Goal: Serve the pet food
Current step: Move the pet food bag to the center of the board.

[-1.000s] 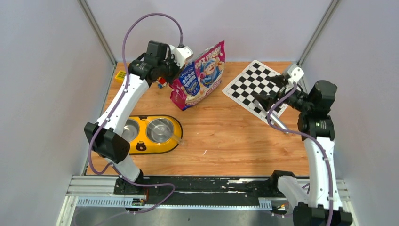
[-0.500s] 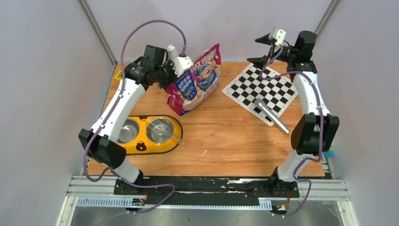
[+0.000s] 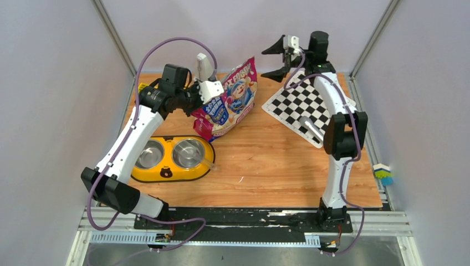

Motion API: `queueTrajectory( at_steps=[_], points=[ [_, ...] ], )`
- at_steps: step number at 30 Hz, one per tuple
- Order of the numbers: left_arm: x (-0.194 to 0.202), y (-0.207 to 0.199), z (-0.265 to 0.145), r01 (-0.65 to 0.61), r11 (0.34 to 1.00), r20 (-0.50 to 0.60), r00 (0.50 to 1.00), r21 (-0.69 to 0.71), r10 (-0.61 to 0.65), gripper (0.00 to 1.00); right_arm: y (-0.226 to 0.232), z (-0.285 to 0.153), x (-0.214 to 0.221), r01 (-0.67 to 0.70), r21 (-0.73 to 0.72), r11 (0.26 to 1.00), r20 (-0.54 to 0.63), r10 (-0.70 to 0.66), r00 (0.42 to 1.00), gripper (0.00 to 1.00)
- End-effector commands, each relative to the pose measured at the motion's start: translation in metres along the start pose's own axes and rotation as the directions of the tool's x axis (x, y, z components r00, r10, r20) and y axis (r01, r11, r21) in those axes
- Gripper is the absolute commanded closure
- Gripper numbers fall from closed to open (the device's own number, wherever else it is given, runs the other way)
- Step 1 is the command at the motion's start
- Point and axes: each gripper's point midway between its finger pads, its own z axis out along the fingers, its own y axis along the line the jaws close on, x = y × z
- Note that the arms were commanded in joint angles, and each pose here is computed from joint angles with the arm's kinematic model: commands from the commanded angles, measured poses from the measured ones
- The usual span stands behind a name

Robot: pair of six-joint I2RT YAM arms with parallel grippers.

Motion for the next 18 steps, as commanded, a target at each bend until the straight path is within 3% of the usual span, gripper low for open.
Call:
queueTrajectory(
  at_steps=[1,9,18],
  points=[
    [-0.006,-0.011,-0.013,-0.018,1.000,0.038,0.999,0.012,0.017,1.00,0.003,0.031,-0.011,0.059,-0.079,0.995,0.060,-0.055,0.997,0.10],
    [-0.009,0.019,-0.002,0.056,0.990,0.047,0.998,-0.130,-0.050,1.00,-0.023,0.053,0.000,0.083,0.014,0.996,0.035,-0.084,0.996,0.10],
    [-0.018,0.018,0.009,0.087,0.994,0.065,0.994,-0.069,-0.083,1.00,-0.048,0.040,0.002,0.047,0.101,0.994,0.056,-0.053,0.997,0.09]
  ],
)
